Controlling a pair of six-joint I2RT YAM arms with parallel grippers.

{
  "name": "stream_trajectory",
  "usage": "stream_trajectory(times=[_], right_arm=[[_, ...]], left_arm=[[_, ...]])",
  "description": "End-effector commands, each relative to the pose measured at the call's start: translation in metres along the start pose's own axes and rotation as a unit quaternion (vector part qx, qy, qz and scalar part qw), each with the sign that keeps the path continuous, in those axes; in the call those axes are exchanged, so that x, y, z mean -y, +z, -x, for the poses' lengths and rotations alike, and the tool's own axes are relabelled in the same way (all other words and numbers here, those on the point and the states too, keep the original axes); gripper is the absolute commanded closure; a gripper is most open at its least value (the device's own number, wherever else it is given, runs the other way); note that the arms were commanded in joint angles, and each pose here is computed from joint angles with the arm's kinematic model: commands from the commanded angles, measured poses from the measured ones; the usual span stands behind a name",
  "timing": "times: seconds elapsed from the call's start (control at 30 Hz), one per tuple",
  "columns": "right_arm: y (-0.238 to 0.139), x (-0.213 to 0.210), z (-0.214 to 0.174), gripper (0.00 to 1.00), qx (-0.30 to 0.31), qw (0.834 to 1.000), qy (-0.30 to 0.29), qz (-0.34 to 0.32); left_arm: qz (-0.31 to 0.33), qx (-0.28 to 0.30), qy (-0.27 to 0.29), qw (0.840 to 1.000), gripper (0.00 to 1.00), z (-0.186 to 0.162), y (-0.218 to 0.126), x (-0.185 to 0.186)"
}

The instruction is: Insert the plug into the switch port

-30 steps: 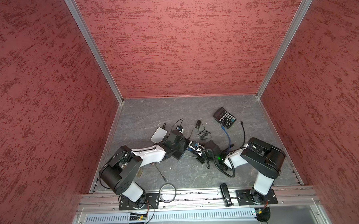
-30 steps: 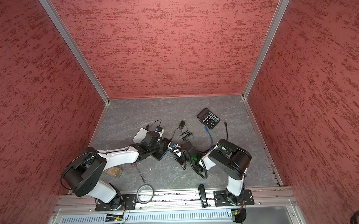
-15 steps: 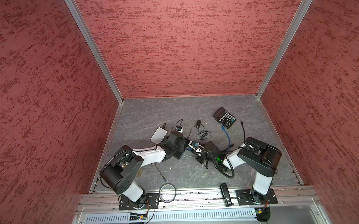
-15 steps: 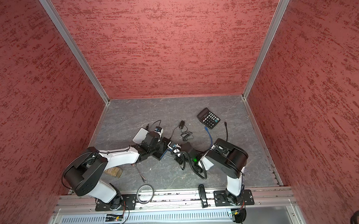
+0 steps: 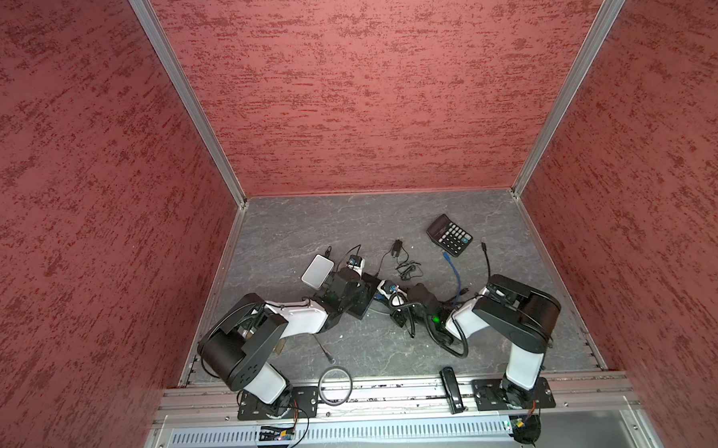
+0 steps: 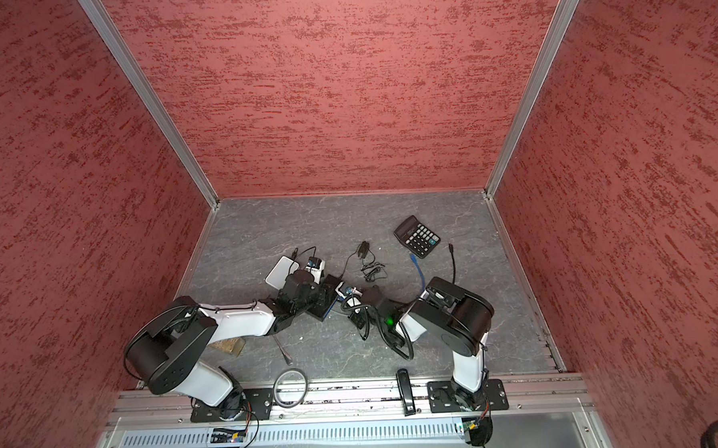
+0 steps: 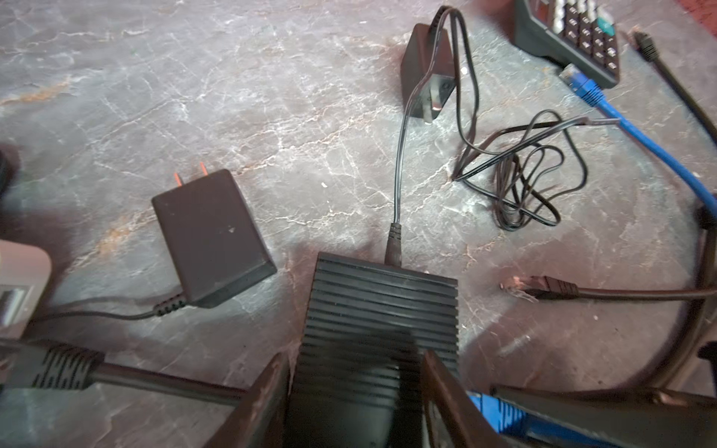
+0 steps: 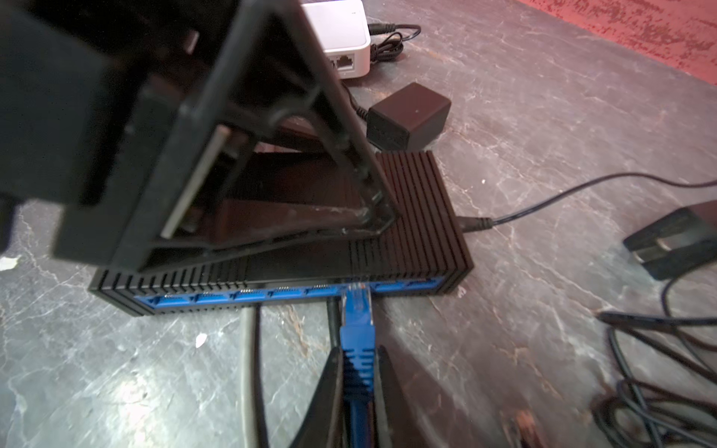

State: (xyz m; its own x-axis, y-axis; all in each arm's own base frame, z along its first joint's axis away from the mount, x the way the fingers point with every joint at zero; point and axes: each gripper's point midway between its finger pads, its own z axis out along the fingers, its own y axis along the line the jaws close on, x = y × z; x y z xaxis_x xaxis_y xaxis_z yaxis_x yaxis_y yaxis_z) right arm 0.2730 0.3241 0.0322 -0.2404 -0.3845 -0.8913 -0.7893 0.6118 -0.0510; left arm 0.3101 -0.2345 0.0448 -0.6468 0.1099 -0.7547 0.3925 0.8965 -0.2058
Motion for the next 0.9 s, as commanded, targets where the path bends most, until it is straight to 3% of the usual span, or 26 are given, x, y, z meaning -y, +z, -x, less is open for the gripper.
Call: stream_trajectory(times=[0.0, 0.4, 0.67, 0.87], right_arm=[[-0.003, 0.003, 0.044, 1.00, 0.080, 0.997, 0.009, -0.012], [0.005, -0.020, 0.053, 1.00, 0.099, 0.992, -0.056, 0.047], [0.010, -0.027, 0.057, 1.00, 0.112, 0.984, -0.124, 0.062], [0.016, -0.022, 0.061, 1.00, 0.111, 0.986, -0.113, 0.050]], left_arm=[[-0.113, -0.071, 0.015, 0.991, 0.46, -0.044, -0.008, 0.041], [-0.196, -0.073, 0.023, 0.978, 0.48, -0.046, -0.015, 0.068], [-0.281, -0.099, 0.057, 0.953, 0.49, -0.051, -0.018, 0.106], [-0.275, -0.118, 0.057, 0.952, 0.49, -0.061, -0.013, 0.107]])
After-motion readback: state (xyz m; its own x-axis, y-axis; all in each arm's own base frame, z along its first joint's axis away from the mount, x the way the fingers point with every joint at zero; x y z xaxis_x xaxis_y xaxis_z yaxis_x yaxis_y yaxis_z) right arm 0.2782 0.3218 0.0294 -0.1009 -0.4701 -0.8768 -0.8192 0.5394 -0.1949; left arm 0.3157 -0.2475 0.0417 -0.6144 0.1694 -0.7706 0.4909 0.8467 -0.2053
